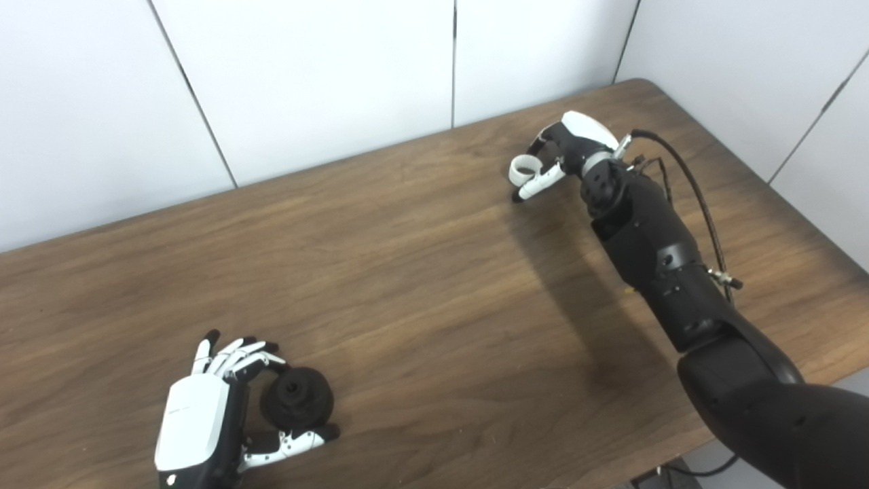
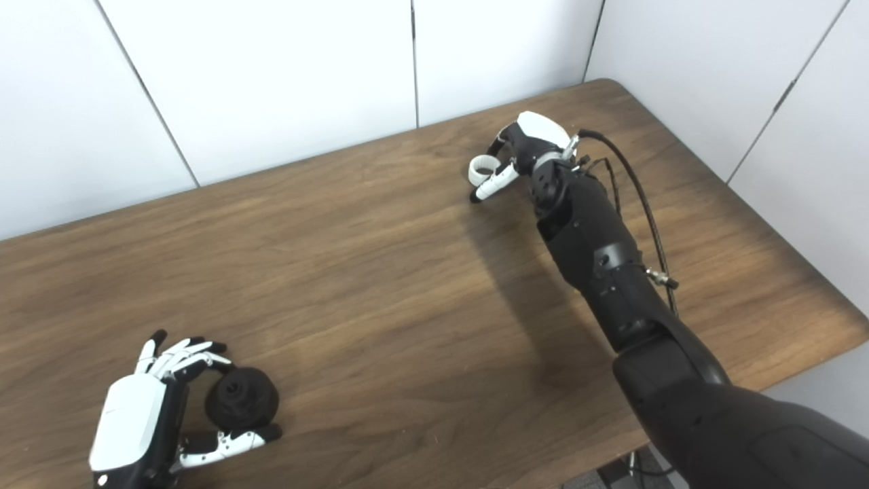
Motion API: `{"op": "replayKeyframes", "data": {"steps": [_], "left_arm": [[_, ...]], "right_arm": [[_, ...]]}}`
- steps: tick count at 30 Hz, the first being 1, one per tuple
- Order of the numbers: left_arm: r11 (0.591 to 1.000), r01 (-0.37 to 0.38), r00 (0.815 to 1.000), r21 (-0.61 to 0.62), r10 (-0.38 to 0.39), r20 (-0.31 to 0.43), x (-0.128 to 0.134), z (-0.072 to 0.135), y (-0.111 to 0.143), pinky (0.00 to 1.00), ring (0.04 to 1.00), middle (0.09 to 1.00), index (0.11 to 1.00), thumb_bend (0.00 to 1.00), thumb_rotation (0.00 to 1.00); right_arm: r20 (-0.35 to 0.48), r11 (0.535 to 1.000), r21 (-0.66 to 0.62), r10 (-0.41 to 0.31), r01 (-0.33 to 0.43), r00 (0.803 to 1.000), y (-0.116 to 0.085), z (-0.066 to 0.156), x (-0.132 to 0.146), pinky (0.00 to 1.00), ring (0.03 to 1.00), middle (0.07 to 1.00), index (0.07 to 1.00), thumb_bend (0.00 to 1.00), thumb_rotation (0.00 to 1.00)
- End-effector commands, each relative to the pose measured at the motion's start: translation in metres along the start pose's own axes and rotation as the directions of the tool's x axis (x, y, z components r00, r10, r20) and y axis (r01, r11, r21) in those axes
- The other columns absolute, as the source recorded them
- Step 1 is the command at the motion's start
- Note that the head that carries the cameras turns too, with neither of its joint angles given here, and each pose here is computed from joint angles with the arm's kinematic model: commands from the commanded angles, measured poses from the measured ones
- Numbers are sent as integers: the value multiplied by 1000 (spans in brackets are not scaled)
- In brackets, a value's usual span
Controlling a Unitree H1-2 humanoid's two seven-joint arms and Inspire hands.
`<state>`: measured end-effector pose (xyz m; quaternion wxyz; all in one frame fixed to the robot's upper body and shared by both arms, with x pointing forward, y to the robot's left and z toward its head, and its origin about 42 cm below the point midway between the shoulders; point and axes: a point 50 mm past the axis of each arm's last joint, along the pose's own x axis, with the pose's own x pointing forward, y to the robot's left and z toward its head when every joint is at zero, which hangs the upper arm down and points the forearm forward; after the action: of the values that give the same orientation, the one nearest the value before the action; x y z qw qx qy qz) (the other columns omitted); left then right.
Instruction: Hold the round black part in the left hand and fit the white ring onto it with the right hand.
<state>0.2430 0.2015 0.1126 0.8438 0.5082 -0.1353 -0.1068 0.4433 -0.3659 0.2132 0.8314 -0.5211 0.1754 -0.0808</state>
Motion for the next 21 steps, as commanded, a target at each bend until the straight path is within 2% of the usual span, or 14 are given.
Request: {"op": "replayKeyframes", "data": {"steps": [1, 4, 5, 6, 8, 12, 21], "left_arm": [[1000, 2, 1000, 19, -2, -1, -1, 0, 4, 1000, 842, 754, 484, 523, 50], [1000, 4, 1000, 21, -4, -2, 0, 0, 3, 999, 841, 754, 484, 523, 49], [1000, 4, 1000, 21, -4, -2, 0, 0, 2, 999, 841, 754, 484, 523, 50], [1000, 3, 1000, 19, -3, -2, 1, 0, 2, 998, 842, 754, 484, 523, 50], [1000, -1, 1000, 17, 1, 1, 1, 0, 1, 997, 842, 753, 484, 523, 49], [1000, -4, 1000, 12, 4, 9, 1, 1, 0, 996, 839, 753, 484, 523, 49], [1000, -6, 1000, 10, 6, 11, 3, 3, 0, 999, 841, 754, 484, 524, 50]], "right_arm": [[16, 997, -20, -74, 75, 997, -23, 3, 3, 1000, 1000, 878, 614, 806, 220], [13, 997, -17, -78, 78, 997, -22, 1, 3, 1000, 1000, 864, 594, 806, 214], [14, 997, -7, -82, 83, 996, -22, 1, 3, 1000, 1000, 859, 544, 669, 182], [15, 996, 4, -86, 86, 996, -21, 0, 3, 1000, 997, 844, 511, 584, 159], [18, 996, 10, -87, 87, 996, -21, -1, 2, 1000, 984, 830, 493, 539, 141], [20, 997, 5, -79, 79, 997, -19, -4, 1, 1000, 950, 798, 486, 522, 129], [16, 997, -17, -69, 69, 997, -18, -13, -1, 1000, 948, 804, 488, 523, 132]]}}
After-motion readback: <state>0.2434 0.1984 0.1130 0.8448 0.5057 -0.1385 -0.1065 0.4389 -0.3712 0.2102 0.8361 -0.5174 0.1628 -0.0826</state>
